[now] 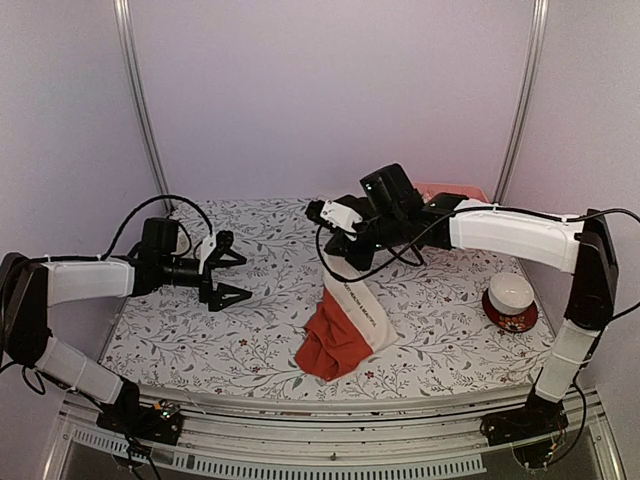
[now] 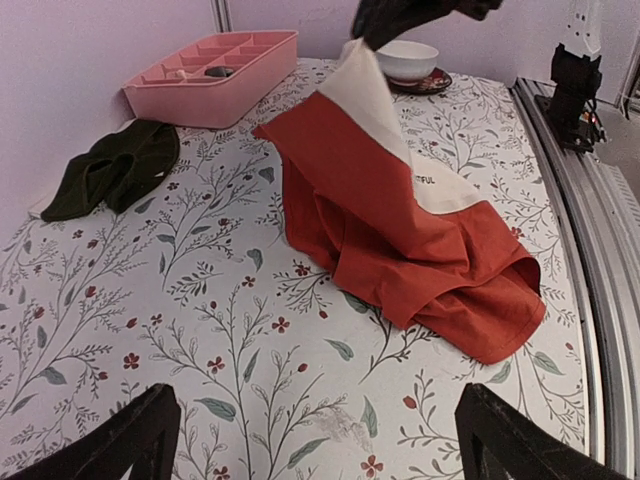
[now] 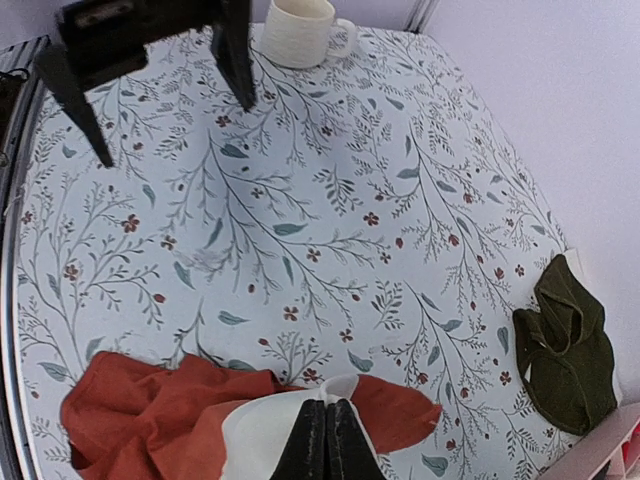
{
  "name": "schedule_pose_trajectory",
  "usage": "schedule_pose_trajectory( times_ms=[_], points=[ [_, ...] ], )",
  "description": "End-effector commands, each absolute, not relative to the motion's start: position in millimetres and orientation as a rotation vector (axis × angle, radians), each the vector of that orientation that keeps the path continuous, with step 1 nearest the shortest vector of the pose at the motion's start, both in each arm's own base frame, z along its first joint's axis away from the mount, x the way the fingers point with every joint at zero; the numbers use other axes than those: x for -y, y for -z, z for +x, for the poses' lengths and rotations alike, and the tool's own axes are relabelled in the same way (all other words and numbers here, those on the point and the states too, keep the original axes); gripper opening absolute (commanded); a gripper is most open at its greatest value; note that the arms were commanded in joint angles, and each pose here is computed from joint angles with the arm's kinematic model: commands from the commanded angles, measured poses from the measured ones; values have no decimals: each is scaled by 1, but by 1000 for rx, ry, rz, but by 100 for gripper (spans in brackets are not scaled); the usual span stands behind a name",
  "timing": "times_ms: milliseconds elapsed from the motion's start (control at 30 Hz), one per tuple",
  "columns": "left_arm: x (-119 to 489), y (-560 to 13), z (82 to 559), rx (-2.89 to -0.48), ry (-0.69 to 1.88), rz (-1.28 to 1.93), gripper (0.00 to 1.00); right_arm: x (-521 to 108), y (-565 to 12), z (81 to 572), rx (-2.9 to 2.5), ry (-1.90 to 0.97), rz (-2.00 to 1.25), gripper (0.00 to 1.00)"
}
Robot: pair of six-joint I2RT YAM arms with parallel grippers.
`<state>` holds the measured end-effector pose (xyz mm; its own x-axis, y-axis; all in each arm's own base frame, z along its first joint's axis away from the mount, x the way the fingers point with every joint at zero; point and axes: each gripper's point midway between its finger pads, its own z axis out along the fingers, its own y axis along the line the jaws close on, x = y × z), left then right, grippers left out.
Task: Roll the underwear
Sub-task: Pick up the underwear from the center of the board.
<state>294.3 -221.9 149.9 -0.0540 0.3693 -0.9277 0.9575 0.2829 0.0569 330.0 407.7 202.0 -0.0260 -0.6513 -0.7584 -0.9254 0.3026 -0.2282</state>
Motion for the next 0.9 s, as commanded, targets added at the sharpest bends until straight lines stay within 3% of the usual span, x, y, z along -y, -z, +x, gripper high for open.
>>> schedule_pose_trajectory(
  times_ms=[0, 233, 300, 567, 867],
  points=[
    [224, -157, 290, -1558, 769, 1260, 98, -404, -205, 283, -1784, -260, -1389, 2],
    [231, -156, 272, -1490, 757, 1339, 99, -370, -126, 187, -2003, -144, -1433, 2],
    [234, -154, 269, -1487, 747, 1363, 99, -351, -115, 179, -2076, -145, -1356, 2],
    [266, -129, 263, -1496, 602, 1496, 99, -313, -126, 209, -2117, 46, -1022, 2],
    [297, -111, 295, -1480, 306, 1522, 98, -261, -141, 249, -2158, 246, -641, 2]
  ],
)
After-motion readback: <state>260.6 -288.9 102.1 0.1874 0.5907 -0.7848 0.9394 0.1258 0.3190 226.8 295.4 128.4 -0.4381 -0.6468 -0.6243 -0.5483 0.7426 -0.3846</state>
